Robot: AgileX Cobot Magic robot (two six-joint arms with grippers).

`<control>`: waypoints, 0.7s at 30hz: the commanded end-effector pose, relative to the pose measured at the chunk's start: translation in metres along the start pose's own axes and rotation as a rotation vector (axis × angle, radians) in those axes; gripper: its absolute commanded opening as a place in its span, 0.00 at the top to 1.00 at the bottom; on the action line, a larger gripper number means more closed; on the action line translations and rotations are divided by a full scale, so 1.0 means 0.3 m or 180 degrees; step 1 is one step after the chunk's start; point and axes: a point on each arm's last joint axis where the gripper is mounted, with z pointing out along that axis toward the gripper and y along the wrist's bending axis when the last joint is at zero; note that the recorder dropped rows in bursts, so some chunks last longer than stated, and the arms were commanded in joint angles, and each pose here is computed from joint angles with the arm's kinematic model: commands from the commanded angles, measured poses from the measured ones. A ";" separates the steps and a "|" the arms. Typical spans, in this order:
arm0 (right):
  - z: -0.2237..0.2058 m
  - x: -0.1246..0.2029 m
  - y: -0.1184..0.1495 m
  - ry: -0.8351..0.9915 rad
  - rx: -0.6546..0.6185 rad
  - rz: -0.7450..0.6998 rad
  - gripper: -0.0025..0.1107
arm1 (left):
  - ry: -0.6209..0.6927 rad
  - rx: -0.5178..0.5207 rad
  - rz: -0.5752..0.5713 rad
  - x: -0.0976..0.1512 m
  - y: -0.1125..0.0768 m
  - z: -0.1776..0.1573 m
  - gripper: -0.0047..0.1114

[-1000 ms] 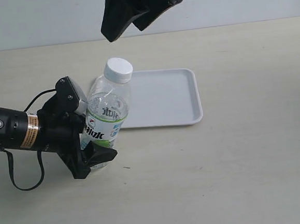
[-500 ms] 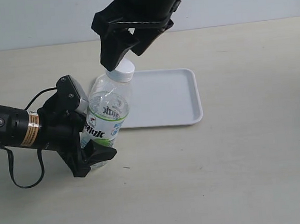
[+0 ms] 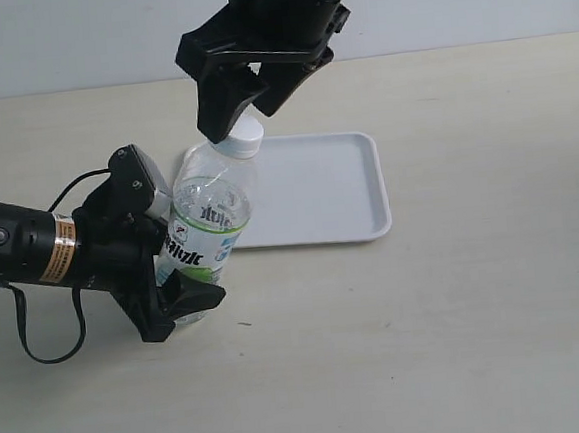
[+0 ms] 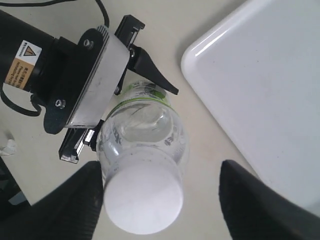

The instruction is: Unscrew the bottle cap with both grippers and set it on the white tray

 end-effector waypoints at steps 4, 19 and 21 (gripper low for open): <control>0.001 -0.002 0.002 -0.0014 -0.0012 0.0010 0.42 | -0.0075 -0.0008 -0.0011 -0.020 -0.002 -0.007 0.96; 0.011 0.025 0.013 0.0042 -0.0127 -0.0003 0.42 | -0.0075 -0.0008 -0.0011 -0.020 -0.002 -0.007 0.96; 0.000 0.025 0.017 0.0016 -0.0123 -0.0020 0.42 | -0.0075 -0.0008 -0.0011 -0.020 -0.002 -0.007 0.96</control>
